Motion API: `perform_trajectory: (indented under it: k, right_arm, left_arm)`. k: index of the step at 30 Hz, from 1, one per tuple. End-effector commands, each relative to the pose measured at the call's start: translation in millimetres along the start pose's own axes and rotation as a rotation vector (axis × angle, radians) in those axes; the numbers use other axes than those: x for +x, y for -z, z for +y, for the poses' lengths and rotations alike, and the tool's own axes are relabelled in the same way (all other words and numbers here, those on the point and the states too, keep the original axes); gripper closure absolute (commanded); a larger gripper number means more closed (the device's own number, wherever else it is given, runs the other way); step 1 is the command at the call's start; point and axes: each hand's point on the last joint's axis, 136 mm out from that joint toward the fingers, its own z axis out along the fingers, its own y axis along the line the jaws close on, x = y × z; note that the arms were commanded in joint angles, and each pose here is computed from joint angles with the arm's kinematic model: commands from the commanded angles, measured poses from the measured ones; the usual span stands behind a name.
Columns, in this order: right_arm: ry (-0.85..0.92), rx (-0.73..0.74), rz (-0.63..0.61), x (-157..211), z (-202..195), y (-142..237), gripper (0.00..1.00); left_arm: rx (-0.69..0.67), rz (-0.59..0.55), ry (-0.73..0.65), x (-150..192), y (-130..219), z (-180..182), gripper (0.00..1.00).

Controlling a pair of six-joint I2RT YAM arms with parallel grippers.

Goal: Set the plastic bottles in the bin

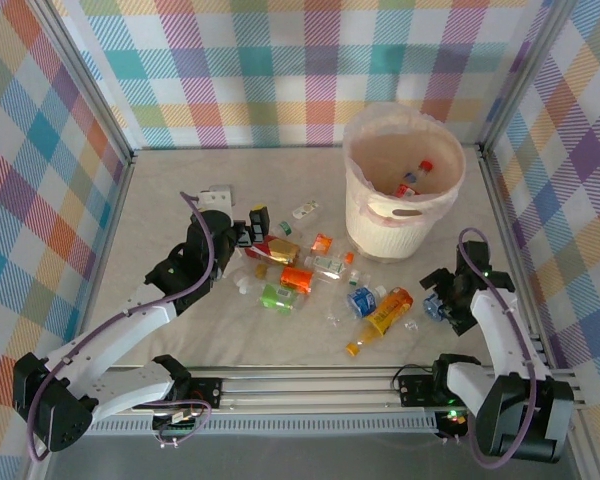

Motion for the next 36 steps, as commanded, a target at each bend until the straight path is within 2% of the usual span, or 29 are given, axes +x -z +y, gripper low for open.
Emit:
perform_trajectory:
  k: [1, 8, 20, 27, 36]
  right_arm:
    - [0.007, -0.033, 0.013, -3, 8, -8, 0.00]
    - [-0.015, -0.022, 0.024, -2, 3, -22, 0.00]
    - [-0.051, -0.036, 0.046, 2, 1, -43, 0.07]
    - [-0.064, -0.048, 0.057, 0, 7, -51, 0.18]
    - [-0.051, -0.030, -0.028, -16, 6, -38, 0.30]
  left_arm:
    - [0.002, -0.010, 0.012, -4, -1, 1, 0.00]
    - [-0.001, -0.003, 0.014, -3, -1, 2, 0.00]
    - [-0.005, 0.005, 0.012, -1, -2, 2, 0.00]
    - [-0.013, 0.007, 0.010, -1, -2, 4, 0.00]
    - [-0.022, 0.013, 0.007, 2, -4, 5, 0.00]
